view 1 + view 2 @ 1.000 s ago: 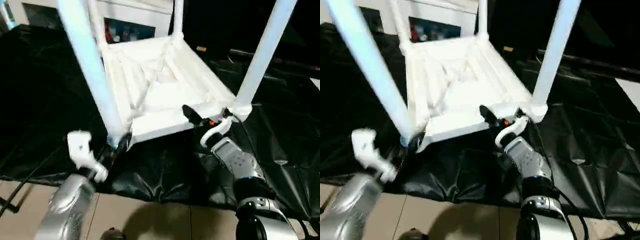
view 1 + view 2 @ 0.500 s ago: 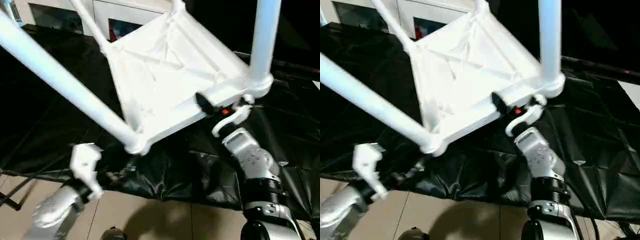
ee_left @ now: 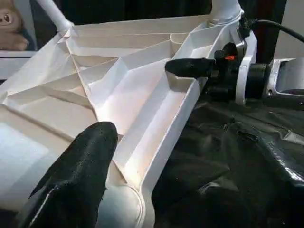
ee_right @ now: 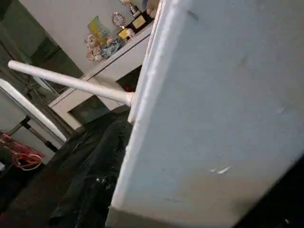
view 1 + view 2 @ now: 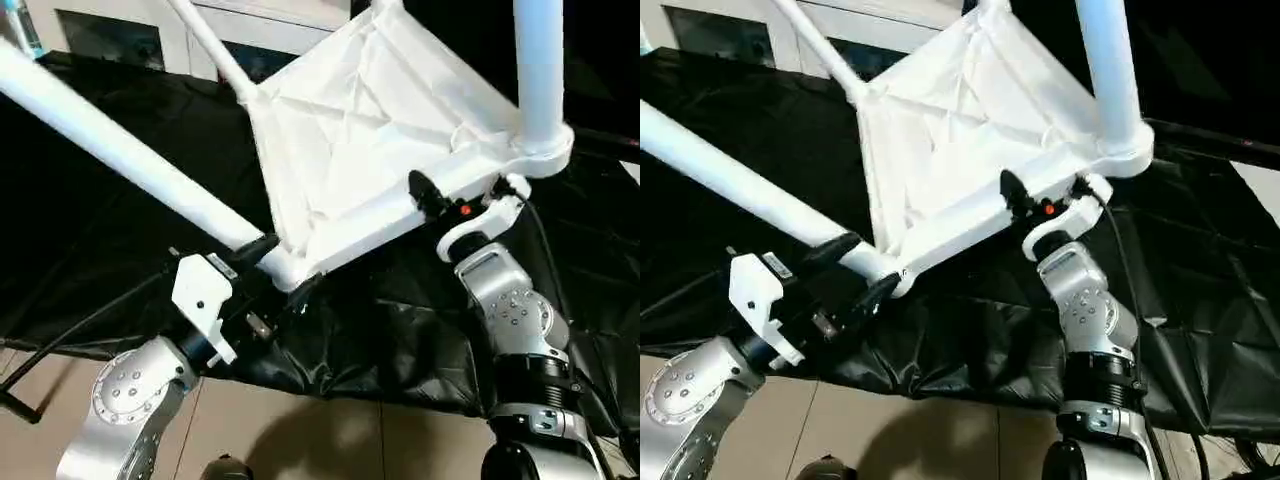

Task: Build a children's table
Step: Flip table

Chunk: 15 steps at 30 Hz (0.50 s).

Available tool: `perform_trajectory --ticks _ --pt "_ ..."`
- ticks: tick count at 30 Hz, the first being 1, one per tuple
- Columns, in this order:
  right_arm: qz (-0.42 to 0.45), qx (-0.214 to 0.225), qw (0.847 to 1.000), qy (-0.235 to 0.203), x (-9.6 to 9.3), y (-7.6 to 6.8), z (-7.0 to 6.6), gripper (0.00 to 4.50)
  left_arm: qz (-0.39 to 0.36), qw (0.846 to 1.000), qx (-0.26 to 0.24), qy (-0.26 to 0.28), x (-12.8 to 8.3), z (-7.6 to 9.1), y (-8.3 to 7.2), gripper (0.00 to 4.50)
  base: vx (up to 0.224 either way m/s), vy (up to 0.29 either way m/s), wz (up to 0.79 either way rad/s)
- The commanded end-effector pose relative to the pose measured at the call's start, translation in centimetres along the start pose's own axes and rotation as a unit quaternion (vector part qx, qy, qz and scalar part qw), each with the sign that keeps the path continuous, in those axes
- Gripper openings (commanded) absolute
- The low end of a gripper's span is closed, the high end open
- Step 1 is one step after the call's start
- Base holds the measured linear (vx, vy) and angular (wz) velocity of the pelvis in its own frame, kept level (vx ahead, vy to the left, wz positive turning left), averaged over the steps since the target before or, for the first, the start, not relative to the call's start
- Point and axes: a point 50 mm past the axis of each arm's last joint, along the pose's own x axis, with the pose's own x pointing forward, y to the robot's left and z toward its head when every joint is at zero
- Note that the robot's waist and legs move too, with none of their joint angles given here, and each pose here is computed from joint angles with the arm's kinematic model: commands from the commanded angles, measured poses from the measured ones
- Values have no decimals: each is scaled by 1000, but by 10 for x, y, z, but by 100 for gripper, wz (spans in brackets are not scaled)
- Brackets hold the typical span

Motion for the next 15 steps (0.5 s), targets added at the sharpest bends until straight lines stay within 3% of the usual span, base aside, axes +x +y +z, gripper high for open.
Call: perform_trajectory --ticks 1,6,9,15 --pt "-36 -79 995 -53 -4 -4 30 199 -8 1000 3 -5 1 3 -4 398 0 0 0" --pt "-89 -161 981 -64 -5 -7 48 199 13 999 43 -16 10 13 6 398 0 0 0" --pt "-100 -180 976 -69 -5 -7 52 199 13 998 49 -22 13 17 8 398 0 0 0" --pt "-149 -236 956 -88 -5 -7 65 195 25 993 115 -31 25 31 15 398 0 0 0"
